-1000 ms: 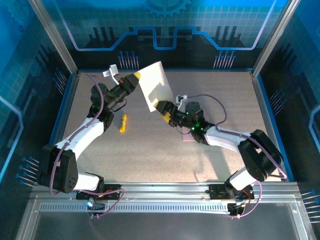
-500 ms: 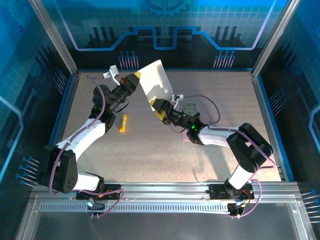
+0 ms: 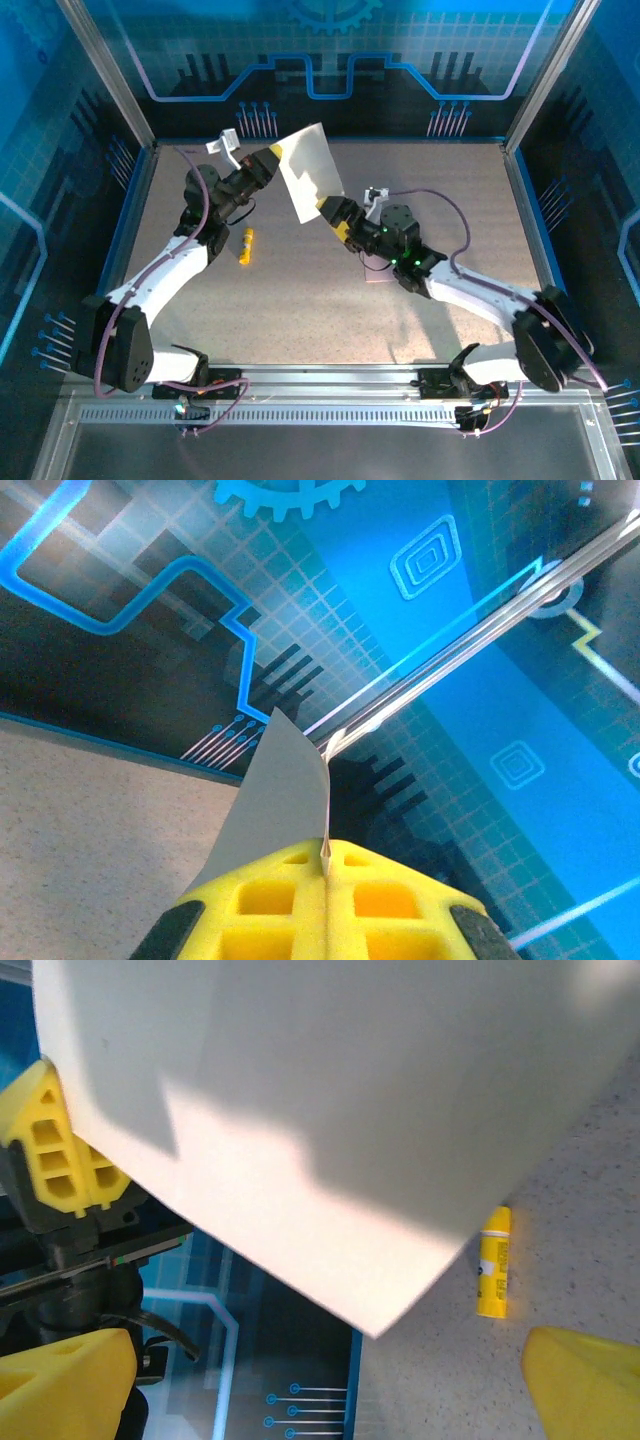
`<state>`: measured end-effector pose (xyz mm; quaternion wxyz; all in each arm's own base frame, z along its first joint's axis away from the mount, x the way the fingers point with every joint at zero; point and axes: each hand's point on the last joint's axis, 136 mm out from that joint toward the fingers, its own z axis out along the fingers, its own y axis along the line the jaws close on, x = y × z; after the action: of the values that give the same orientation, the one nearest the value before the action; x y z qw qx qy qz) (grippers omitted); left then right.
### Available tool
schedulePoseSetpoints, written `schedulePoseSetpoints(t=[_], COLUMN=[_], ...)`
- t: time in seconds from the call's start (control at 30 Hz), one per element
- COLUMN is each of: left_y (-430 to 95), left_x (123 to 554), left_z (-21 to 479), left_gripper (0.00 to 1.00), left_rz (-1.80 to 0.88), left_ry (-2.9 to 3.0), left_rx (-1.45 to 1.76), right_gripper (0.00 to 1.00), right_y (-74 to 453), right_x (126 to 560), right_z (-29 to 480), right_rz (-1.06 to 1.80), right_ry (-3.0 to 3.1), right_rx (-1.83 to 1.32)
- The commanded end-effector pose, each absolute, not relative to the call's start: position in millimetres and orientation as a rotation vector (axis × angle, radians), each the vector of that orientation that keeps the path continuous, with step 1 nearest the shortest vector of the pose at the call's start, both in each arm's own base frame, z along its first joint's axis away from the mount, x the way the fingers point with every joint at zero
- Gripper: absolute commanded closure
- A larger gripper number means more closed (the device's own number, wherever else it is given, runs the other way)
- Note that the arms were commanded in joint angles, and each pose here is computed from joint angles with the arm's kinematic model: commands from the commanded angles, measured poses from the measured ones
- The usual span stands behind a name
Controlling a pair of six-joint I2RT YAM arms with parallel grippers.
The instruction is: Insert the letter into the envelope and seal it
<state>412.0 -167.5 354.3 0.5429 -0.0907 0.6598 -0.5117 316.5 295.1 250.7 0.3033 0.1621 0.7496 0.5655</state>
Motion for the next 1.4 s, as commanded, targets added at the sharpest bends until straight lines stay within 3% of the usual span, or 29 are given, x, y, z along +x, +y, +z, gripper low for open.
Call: schedulePoseSetpoints(t=[0.0,0.17,0.53,0.93,1.37], left_y=[-170,-175,-201,-206,-184], left_x=[402,399,381,377,411], left_z=[375,369,368,362,368], left_gripper=[1.00,1.00,1.00,1.00,1.00], left_rz=[-1.152,-1.160,-1.257,-1.374,-1.193], left_ry=[1.550,1.566,1.550,1.520,1.571], left_rx=[-0.101,-0.082,-0.104,-0.205,-0.306], right_gripper=[0.00,0.00,0.00,0.00,0.00], right_y=[272,267,302,304,282], right_x=[301,309,350,372,363], right_z=[231,258,263,275,258], right_rz=[1.264,1.287,1.430,1.511,1.507], right_ry=[2.173,2.149,2.175,2.057,2.035], right_rx=[0.525,0.543,0.510,0.475,0.468])
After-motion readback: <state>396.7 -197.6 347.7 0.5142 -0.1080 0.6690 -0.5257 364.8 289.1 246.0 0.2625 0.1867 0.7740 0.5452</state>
